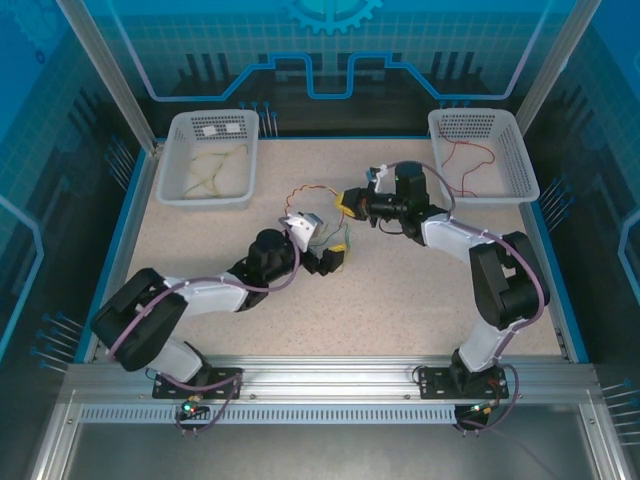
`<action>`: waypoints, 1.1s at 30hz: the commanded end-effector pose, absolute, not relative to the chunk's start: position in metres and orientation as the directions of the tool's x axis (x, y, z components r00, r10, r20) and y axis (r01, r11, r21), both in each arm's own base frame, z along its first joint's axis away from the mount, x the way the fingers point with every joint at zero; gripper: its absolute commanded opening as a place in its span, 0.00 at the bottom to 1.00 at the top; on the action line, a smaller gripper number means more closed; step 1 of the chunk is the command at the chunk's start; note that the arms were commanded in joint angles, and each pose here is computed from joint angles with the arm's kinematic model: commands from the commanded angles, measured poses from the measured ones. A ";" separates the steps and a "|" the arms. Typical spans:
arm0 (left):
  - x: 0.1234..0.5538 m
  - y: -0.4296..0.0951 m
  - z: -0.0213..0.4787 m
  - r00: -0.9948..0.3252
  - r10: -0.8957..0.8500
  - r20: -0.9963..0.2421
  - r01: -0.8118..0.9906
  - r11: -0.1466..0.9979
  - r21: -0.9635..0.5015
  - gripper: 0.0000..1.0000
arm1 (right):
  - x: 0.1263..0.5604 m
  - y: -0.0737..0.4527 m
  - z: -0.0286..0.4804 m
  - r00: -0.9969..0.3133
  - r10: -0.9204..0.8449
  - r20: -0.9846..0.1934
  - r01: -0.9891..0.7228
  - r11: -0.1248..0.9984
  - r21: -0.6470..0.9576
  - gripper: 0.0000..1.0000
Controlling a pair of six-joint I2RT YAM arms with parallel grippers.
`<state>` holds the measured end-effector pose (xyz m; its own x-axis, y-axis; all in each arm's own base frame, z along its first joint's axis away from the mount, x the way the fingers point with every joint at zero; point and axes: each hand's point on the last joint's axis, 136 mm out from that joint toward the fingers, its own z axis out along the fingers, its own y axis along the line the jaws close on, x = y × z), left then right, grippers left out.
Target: Untangle the cables
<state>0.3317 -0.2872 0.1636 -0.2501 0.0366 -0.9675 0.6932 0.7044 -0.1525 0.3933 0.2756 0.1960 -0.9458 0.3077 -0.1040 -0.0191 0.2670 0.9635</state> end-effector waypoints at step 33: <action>0.367 -0.209 0.153 -0.311 -0.043 -0.949 0.425 0.887 -0.180 0.00 | 0.383 0.231 0.239 -0.915 0.347 -0.204 -0.094 0.310 0.946 0.00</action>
<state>0.3630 -0.2114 0.1549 -0.2896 -0.0534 -0.9556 0.4408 0.8788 -0.1827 0.3893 0.2386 0.2379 -0.9179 0.3549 -0.1776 -0.0762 0.2816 0.9565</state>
